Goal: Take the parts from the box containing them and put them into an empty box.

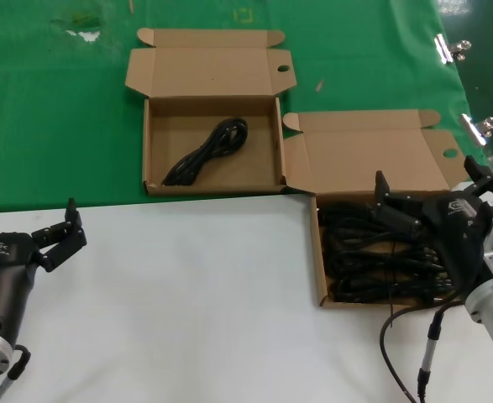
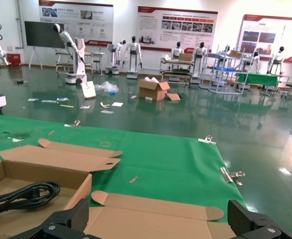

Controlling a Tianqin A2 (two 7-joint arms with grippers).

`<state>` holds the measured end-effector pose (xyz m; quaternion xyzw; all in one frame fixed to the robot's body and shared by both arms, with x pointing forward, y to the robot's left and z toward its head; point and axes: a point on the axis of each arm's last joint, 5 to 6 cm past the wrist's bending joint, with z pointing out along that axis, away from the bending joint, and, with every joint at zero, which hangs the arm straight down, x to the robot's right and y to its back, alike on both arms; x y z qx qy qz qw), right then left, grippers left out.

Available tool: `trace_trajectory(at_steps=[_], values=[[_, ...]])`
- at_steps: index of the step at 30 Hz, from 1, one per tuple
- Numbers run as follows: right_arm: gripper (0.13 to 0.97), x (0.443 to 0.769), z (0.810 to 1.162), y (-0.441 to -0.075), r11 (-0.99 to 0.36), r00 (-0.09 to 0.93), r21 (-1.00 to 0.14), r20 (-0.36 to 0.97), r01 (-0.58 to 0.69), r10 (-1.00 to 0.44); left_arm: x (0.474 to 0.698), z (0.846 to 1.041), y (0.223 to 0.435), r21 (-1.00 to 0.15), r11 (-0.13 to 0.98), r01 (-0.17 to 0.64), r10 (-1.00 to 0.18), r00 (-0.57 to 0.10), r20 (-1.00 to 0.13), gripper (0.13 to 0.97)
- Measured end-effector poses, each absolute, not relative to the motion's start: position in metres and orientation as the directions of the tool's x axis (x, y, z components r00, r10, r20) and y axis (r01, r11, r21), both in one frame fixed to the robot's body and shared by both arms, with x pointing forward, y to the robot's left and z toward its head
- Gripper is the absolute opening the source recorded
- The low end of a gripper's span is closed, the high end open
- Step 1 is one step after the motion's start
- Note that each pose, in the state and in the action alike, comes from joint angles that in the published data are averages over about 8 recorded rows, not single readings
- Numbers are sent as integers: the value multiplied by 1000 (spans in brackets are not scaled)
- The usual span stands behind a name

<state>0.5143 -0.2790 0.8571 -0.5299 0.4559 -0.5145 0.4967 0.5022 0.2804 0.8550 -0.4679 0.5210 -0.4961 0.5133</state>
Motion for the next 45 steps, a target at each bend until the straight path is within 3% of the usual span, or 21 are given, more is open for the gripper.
trace_trajectory(at_steps=[45], values=[[966, 514, 857, -279, -91, 55, -995, 93, 28, -994, 502, 855, 280, -997, 70, 22, -997, -35, -71, 966]])
